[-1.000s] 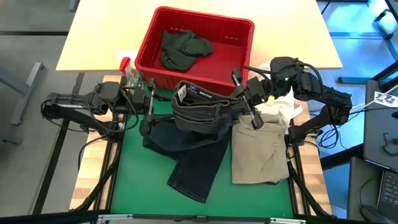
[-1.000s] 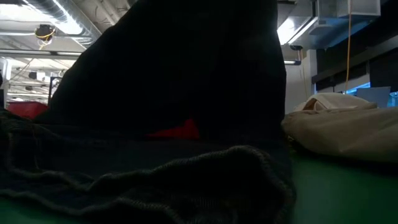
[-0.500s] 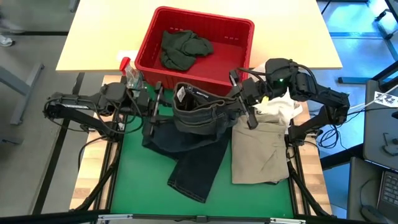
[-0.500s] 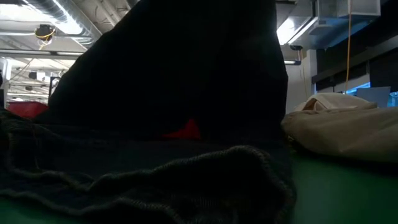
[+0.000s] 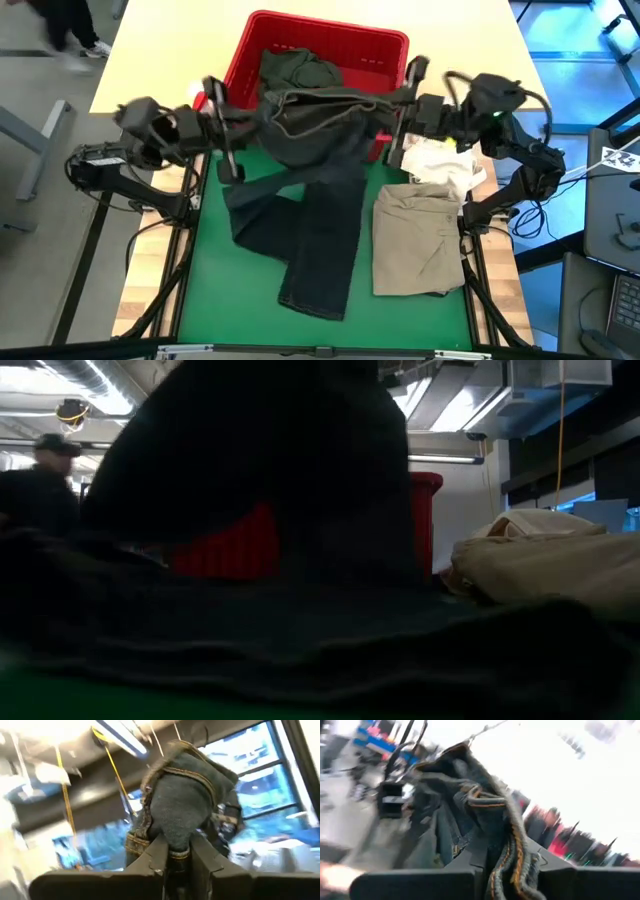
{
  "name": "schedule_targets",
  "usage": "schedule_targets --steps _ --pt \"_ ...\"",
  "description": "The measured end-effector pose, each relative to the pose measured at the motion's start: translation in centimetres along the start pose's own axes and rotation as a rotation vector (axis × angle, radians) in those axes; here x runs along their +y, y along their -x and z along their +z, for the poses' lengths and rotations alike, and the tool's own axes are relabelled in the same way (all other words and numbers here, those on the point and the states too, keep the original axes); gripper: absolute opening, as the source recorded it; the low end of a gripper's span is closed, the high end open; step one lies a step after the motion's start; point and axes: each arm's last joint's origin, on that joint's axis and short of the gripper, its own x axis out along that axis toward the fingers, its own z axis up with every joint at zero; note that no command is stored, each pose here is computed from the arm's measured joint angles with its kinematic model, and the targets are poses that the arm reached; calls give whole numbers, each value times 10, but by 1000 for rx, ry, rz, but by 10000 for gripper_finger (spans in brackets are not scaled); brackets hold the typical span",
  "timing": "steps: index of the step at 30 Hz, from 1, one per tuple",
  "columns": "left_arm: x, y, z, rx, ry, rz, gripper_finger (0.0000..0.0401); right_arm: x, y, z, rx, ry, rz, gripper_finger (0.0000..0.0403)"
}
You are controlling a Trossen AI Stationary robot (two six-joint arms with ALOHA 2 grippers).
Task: Fold Laundry from Bin
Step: Fold the blue pants
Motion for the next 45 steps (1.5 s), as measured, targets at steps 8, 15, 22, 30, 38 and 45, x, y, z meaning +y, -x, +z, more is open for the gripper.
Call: schedule_targets --steps 8,15,22,30,38,45 --pt "13 -34 48 -139 -214 37 36 -13 -4 26 -259 253 -121 48" --pt "19 -58 64 3 -564 254 38 -13 -6 22 -132 306 -156 50" --pt "22 -72 71 93 -769 383 39 -16 -6 15 46 385 -271 50" --pt "19 -83 80 -69 -747 321 40 -23 -1 36 -234 356 -316 47" --pt "12 -87 67 4 -582 192 40 -21 22 59 -312 47 -32 45" --pt "9 -87 51 216 -512 211 42 -30 33 49 -48 58 -186 44"
